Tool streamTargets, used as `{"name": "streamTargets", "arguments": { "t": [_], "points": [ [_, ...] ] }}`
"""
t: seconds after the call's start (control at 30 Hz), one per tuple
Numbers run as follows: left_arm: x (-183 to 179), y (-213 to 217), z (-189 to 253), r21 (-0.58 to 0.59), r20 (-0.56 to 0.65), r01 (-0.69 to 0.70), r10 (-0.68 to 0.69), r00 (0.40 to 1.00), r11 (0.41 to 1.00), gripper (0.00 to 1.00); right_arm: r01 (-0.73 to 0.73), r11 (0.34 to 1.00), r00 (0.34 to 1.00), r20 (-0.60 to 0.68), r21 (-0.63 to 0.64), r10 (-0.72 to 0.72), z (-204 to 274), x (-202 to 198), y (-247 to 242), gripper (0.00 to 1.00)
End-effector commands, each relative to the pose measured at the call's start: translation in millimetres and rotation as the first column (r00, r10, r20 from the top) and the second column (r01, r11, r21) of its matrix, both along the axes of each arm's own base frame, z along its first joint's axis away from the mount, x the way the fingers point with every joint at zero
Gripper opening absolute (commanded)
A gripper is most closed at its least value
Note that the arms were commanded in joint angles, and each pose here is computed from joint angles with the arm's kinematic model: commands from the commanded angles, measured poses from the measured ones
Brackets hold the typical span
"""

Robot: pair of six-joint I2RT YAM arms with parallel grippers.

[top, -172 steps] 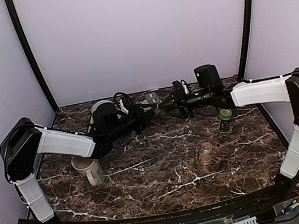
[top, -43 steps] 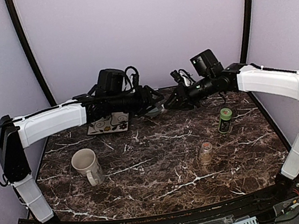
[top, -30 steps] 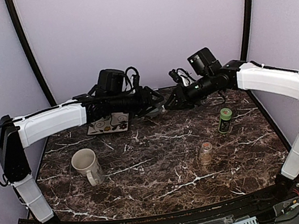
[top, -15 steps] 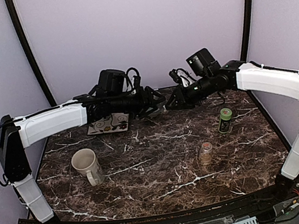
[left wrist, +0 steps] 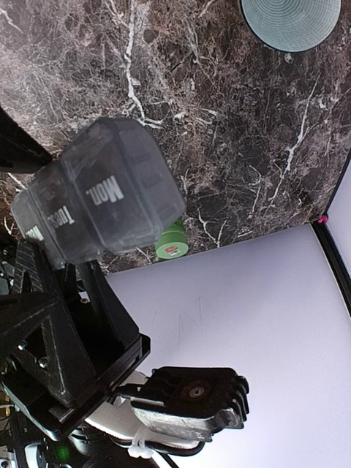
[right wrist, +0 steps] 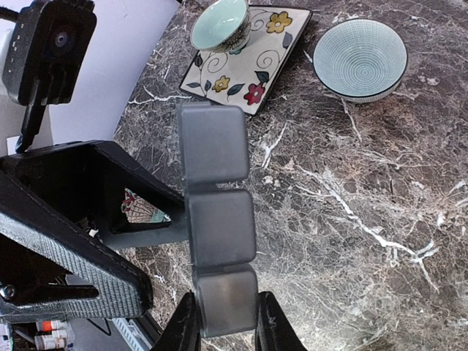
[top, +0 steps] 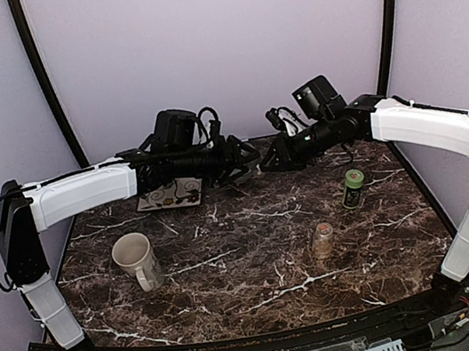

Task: Sort the pills into containers
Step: Open the lid of the pill container.

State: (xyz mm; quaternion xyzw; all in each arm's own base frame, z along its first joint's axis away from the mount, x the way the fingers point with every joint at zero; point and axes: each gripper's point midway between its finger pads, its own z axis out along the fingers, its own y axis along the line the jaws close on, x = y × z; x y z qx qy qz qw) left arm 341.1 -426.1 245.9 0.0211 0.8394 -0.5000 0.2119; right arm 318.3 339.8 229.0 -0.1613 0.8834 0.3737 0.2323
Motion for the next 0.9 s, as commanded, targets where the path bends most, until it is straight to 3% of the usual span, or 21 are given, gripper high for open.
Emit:
{"name": "streamTargets", "arguments": {
  "t": [0.0, 0.87],
  "points": [
    [-8.6, -7.7, 21.6, -0.062, 0.040, 0.038, -0.036, 0.999, 0.997, 0.58, -0.043, 0.998, 0.999, 0.027, 0.038, 0.042, 15.7, -9.2, 9.2, 0.00],
    [-7.1, -17.5, 24.6, -0.071, 0.060, 0.088, -0.084, 0.995, 0.994, 0.54, -0.127, 0.991, 0.992, -0.008, 0.030, 0.127, 5.6, -28.8, 16.5, 0.00]
  ]
}}
